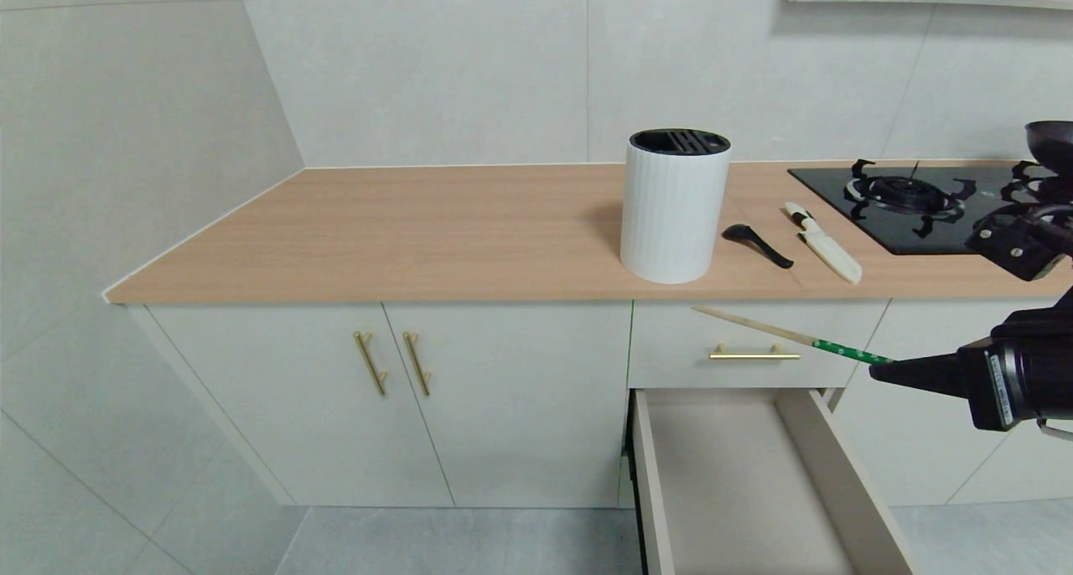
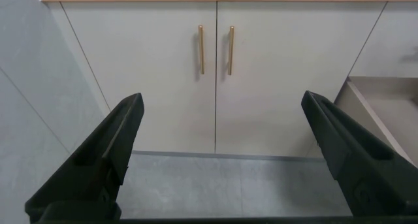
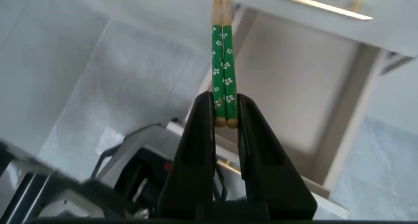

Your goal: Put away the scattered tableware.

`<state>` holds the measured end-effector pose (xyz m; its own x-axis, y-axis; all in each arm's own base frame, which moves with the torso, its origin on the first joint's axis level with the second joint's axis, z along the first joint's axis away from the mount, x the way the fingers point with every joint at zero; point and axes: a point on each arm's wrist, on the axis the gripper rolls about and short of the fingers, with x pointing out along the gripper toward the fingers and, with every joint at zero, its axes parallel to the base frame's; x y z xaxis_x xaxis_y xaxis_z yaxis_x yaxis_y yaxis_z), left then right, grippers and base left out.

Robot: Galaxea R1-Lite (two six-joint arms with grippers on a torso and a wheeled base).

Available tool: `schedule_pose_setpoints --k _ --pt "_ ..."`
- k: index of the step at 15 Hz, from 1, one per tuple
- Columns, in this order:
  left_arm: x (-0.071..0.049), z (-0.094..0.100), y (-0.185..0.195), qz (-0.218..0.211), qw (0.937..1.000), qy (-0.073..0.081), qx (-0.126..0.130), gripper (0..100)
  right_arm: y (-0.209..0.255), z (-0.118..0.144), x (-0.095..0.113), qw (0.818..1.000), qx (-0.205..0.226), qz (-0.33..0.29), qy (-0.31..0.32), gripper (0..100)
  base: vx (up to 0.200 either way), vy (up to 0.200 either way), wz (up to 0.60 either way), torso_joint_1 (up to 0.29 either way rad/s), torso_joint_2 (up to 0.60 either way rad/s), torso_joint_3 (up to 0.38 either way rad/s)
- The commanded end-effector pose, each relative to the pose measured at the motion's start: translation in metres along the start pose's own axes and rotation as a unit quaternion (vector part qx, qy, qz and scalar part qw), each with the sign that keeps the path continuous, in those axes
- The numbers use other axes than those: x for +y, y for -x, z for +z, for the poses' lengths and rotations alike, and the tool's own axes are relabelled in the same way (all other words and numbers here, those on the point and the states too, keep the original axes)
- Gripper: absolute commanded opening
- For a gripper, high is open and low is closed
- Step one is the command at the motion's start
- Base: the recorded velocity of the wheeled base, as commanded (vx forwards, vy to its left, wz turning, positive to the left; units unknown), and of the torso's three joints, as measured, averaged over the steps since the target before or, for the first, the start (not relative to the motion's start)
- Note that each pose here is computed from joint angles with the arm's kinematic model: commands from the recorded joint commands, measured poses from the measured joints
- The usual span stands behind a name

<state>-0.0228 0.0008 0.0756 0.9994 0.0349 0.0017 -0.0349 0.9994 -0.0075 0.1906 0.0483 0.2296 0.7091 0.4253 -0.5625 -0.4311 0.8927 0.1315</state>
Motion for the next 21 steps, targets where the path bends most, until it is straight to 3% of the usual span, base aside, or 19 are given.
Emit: schedule_pose_setpoints --k 1,15,21 --pt "0.000 0.000 0.000 0.000 1.0000 0.000 0.000 100 -0.006 -0.002 0.001 1.000 0.012 0.006 0.002 0 0.000 0.000 0.00 0.000 0.00 0.000" --pt "0.000 0.000 0.000 0.000 1.0000 0.000 0.000 100 -0.026 -0.006 -0.003 0.999 0.043 0.006 -0.004 0 0.000 0.000 0.00 -0.002 0.00 0.004" --pt "0.000 0.000 0.000 0.000 1.0000 0.000 0.000 100 -0.033 -0.007 -0.004 0.998 0.054 0.006 -0.007 0 0.000 0.000 0.00 -0.170 0.41 0.233"
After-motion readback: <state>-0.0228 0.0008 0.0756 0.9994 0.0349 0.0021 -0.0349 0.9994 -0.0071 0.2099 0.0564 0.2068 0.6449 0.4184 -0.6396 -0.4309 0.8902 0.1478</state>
